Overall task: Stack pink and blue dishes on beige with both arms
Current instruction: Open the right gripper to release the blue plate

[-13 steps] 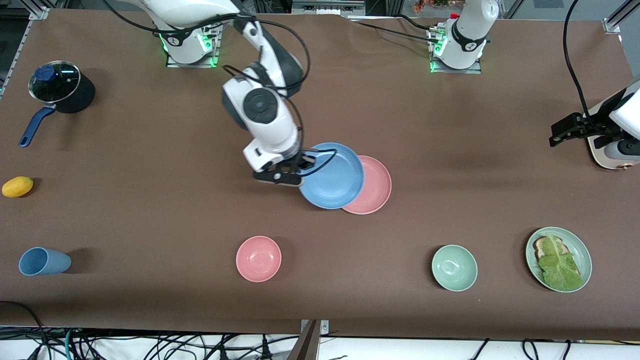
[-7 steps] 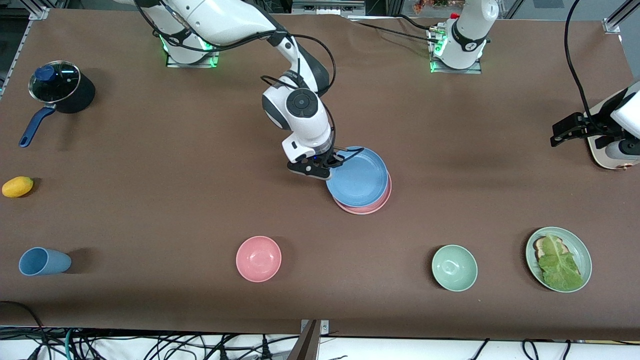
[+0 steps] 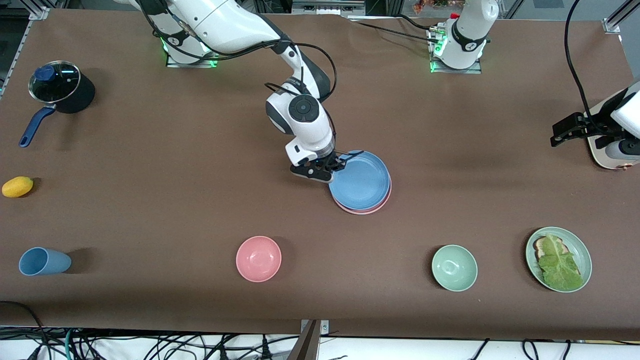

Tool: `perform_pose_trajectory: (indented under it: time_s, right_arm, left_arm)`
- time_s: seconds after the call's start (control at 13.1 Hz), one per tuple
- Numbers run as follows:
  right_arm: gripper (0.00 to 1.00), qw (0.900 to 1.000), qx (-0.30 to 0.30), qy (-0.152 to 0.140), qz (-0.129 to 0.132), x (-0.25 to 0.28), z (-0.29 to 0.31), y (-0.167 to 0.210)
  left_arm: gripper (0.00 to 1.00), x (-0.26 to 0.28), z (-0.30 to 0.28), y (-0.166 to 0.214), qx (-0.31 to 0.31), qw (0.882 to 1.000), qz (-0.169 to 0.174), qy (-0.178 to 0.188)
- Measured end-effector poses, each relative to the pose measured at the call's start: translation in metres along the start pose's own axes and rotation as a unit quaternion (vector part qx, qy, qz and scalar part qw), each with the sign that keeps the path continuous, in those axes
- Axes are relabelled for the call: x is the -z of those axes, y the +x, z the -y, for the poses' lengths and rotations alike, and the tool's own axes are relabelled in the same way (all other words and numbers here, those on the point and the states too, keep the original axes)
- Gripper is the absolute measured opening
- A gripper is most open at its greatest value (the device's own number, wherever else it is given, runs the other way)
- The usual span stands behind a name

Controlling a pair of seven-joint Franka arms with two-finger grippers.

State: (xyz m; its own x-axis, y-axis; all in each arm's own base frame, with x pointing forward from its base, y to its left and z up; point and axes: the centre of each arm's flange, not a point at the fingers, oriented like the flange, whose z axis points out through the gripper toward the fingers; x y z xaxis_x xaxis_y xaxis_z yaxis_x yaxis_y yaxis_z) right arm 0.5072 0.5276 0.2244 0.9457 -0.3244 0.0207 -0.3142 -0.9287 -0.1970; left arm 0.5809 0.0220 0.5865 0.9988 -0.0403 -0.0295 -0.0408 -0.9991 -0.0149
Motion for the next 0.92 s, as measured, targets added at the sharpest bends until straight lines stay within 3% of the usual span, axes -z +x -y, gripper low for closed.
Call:
perform_pose_trajectory:
  time_s: [0.38, 0.54, 0.69, 0.92]
  right_arm:
    - [0.07, 1.000, -0.006, 0.002, -0.001, 0.001, 0.001, 0.000]
    - [0.23, 1.000, -0.014, 0.006, -0.005, 0.004, 0.003, 0.003]
    - [0.48, 1.000, -0.017, 0.003, -0.016, 0.014, 0.002, 0.017]
    - [0.80, 0.998, -0.003, -0.045, -0.037, 0.068, -0.015, 0.062]
  left_arm:
    - [1.00, 0.000, 0.000, 0.000, -0.001, 1.000, 0.000, 0.000]
    - [1.00, 0.000, -0.001, 0.000, -0.002, 1.000, 0.000, 0.000]
    - [1.00, -0.001, 0.000, 0.000, -0.002, 1.000, 0.001, 0.000]
    - [1.00, -0.001, 0.000, 0.000, -0.003, 1.000, 0.001, 0.000]
